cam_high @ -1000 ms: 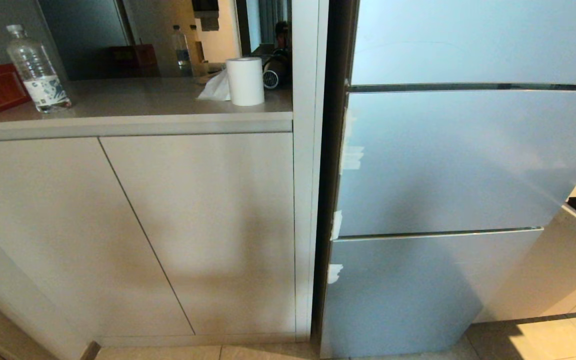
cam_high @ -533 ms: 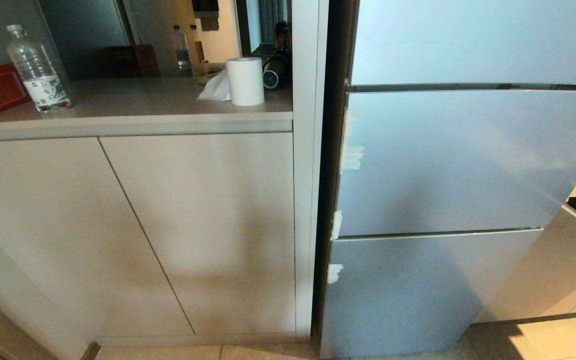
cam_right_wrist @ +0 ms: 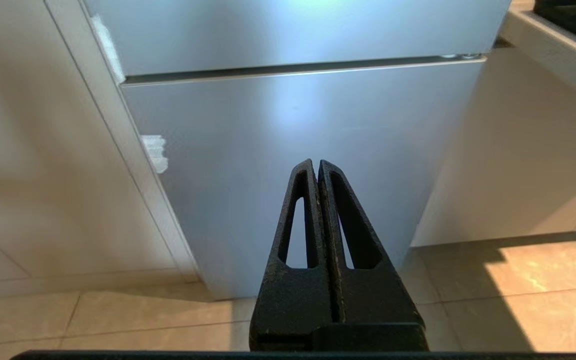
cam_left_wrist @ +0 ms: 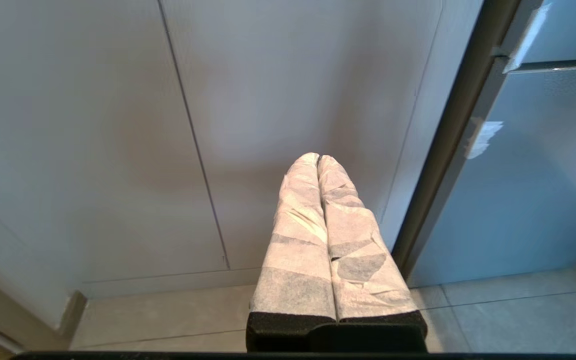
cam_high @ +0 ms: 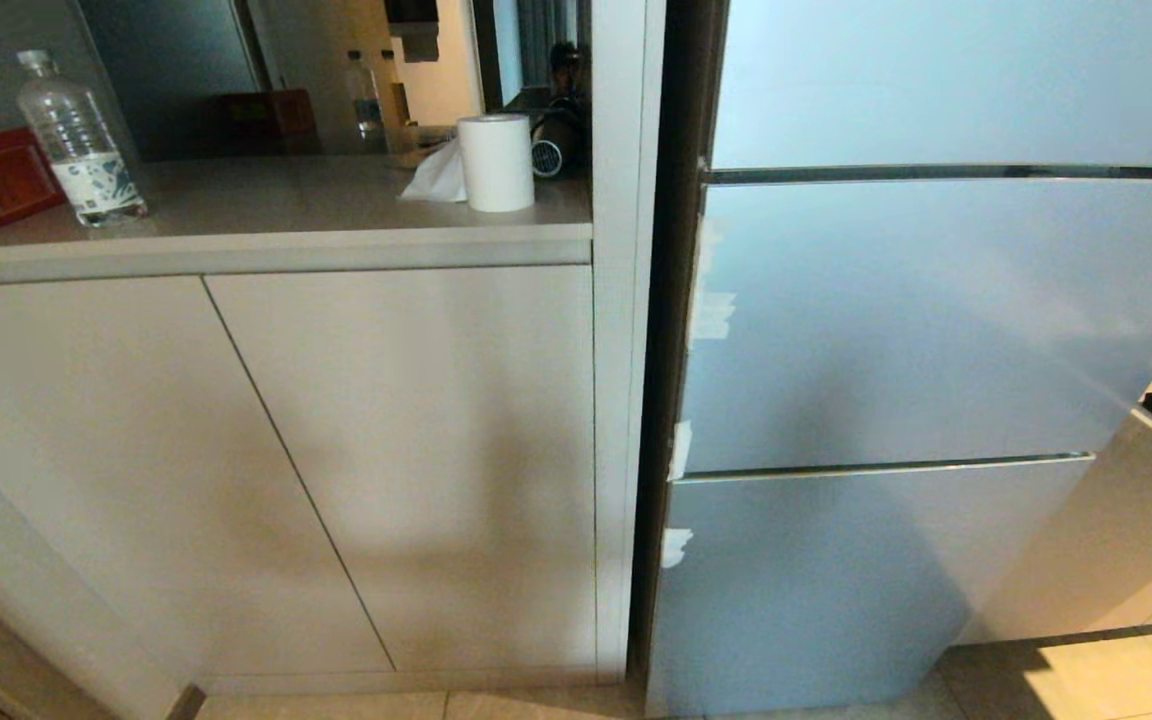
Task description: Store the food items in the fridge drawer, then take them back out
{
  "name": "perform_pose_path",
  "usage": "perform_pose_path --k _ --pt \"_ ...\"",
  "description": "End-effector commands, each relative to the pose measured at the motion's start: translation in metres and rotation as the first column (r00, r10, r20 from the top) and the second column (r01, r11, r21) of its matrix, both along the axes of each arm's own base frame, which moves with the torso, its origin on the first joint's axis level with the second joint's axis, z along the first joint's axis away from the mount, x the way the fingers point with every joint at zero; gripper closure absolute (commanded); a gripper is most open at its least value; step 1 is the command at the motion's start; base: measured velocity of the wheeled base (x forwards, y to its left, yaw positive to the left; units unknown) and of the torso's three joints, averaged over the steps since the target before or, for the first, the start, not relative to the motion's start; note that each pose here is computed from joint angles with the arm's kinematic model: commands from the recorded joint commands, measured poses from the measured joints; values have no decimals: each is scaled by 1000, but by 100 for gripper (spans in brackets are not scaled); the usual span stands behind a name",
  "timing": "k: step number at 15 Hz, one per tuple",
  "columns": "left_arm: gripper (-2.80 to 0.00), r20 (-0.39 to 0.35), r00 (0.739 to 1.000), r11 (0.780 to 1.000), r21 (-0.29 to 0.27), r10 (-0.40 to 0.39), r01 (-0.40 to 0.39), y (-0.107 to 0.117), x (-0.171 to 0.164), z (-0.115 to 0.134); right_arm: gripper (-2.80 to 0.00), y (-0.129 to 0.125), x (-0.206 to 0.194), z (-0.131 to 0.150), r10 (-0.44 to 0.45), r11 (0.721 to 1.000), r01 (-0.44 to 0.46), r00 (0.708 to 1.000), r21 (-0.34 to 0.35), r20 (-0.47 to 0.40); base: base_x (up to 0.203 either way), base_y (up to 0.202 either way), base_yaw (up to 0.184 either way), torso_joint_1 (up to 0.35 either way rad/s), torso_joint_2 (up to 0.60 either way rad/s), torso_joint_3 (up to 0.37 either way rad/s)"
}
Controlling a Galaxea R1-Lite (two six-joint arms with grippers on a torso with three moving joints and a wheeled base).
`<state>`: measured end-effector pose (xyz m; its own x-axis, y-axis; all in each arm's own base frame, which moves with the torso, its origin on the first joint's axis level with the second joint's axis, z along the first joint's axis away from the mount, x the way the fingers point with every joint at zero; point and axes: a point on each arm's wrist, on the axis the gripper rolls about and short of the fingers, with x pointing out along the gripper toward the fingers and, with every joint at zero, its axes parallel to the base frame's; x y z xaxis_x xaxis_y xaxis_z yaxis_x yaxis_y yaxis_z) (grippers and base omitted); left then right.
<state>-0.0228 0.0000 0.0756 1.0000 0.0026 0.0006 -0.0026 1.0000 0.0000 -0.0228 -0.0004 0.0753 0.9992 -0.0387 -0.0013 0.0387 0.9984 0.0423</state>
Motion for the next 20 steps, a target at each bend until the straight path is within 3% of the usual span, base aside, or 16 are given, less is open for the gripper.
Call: perform_pose_path --k 1,10,16,20 --pt "0 -1 1000 1000 0 1 -1 0 0 0 0 0 0 0 0 1000 0 1000 1 -2 1 176 -1 -1 2 -2" --pt "0 -1 1000 1000 0 -1 1 0 0 0 0 0 0 0 0 1000 0 1000 1 -1 0 184 -2 4 2 3" --pt "0 -1 1000 1000 0 1 -1 0 0 0 0 0 0 0 1 1000 -1 1000 1 -2 1 1 -12 1 1 1" --pt "0 -1 1000 1000 0 0 0 0 0 0 0 0 0 0 0 1000 0 1000 1 -1 1 5 -165 3 1 3"
